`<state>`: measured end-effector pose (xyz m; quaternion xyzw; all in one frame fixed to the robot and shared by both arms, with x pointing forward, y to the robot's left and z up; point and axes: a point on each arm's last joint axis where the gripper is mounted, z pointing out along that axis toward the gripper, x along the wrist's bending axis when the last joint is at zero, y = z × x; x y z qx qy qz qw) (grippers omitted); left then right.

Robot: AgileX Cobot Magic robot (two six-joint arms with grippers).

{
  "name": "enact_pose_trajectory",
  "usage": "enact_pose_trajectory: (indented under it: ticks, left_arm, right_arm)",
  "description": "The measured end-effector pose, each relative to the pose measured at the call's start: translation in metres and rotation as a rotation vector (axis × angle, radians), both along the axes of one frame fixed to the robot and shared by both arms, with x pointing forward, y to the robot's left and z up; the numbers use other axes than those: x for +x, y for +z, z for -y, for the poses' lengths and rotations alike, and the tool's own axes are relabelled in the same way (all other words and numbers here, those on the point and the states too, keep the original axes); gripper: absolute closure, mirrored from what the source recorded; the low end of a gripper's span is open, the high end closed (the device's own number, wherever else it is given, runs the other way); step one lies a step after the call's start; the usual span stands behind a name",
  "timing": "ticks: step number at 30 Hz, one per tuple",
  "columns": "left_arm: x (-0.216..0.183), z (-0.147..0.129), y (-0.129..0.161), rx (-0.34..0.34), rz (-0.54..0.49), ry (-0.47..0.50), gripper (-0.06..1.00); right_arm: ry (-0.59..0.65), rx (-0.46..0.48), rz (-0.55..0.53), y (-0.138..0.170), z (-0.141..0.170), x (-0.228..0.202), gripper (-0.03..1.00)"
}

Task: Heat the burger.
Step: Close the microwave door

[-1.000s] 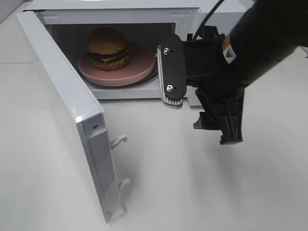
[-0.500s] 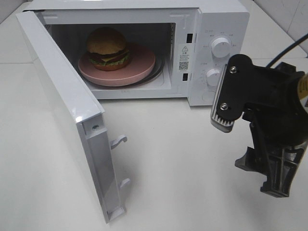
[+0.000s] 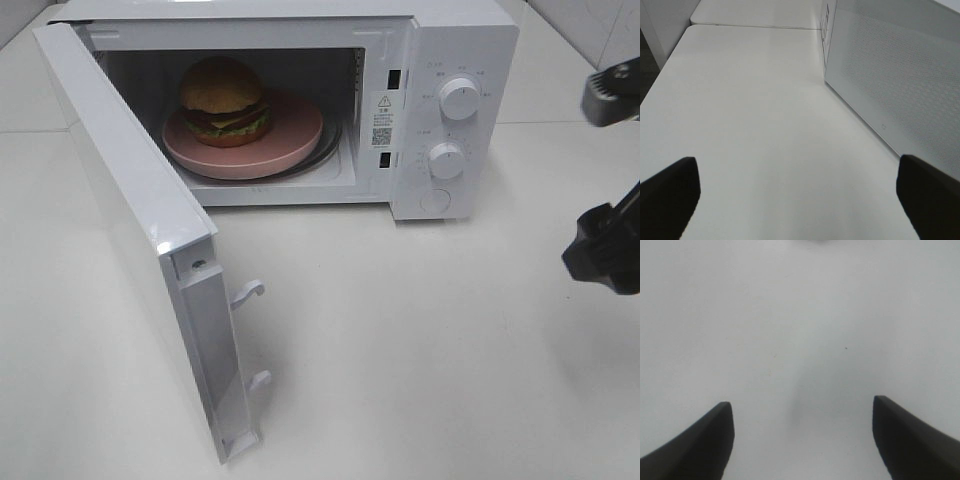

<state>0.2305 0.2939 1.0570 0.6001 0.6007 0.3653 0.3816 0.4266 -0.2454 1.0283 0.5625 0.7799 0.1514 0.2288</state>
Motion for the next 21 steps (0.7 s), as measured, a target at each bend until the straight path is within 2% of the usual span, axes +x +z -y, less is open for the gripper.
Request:
enact_pose_trajectory:
  ticks: [1, 2, 3, 4, 5, 9, 15, 20, 21]
  left_arm:
    - [0.0, 0.0, 0.0, 0.0, 0.0, 0.0, -0.04]
    - [0.0, 0.0, 0.0, 0.0, 0.0, 0.0, -0.04]
    - [0.0, 0.0, 0.0, 0.0, 0.0, 0.0, -0.04]
    - [0.0, 0.0, 0.0, 0.0, 0.0, 0.0, -0.04]
    - [0.0, 0.0, 0.0, 0.0, 0.0, 0.0, -0.04]
    - [0.0, 0.0, 0.0, 0.0, 0.0, 0.0, -0.04]
    - [0.0, 0.0, 0.0, 0.0, 0.0, 0.0, -0.04]
    - [0.0, 0.0, 0.0, 0.0, 0.0, 0.0, -0.04]
    - [0.0, 0.0, 0.0, 0.0, 0.0, 0.0, -0.04]
  right_arm:
    - [0.0, 0.0, 0.0, 0.0, 0.0, 0.0, 0.2]
    - [-0.142, 0.044, 0.0, 0.0, 0.013, 0.003, 0.2]
    - [-0.206, 0.058, -0.004, 0.0, 0.019, 0.003, 0.2]
    - [-0.206, 0.058, -0.004, 0.0, 0.019, 0.003, 0.2]
    - [-0.295, 0.067, -0.02, -0.001, 0.03, 0.003, 0.2]
    - [-0.398, 0.077, -0.046, -0.003, 0.044, 0.002, 0.2]
    - [-0.403, 0.088, -0.109, -0.004, 0.046, -0.006, 0.2]
    - [-0.3, 0.136, -0.089, -0.001, 0.043, -0.035, 0.2]
    - [-0.256, 0.157, -0.056, 0.001, 0.042, -0.051, 0.2]
